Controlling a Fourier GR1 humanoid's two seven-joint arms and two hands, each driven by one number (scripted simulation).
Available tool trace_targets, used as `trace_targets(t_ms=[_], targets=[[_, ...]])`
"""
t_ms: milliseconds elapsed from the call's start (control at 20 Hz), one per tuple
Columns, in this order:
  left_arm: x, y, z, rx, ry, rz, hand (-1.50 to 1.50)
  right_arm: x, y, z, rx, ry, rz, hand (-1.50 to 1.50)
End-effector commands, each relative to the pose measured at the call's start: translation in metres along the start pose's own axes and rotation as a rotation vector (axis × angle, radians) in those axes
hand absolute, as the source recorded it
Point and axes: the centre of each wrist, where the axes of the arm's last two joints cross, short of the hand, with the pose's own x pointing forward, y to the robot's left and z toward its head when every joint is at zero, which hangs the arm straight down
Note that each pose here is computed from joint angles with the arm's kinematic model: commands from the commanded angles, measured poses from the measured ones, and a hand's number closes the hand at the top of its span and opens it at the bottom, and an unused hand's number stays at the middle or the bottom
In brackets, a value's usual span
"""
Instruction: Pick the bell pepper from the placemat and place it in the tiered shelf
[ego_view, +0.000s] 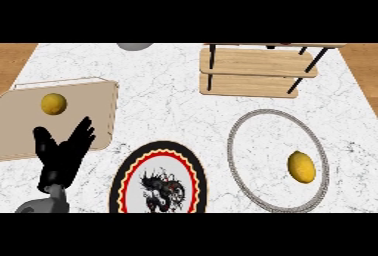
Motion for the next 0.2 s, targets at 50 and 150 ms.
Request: trace_targets(t_ms=[50,150], targets=[[-0.012,0.01,-0.008,-0.002,0.027,0.009,0.0,-0.01,-0.057,-0.012,0.034,0.011,-0.026,-1.5],[-0.008,-0.01,0.004,-0.012,0.044,-0.007,0.0,-0.011,-0.084,-0.014,0.034,-0.014,-0.02,-1.5]])
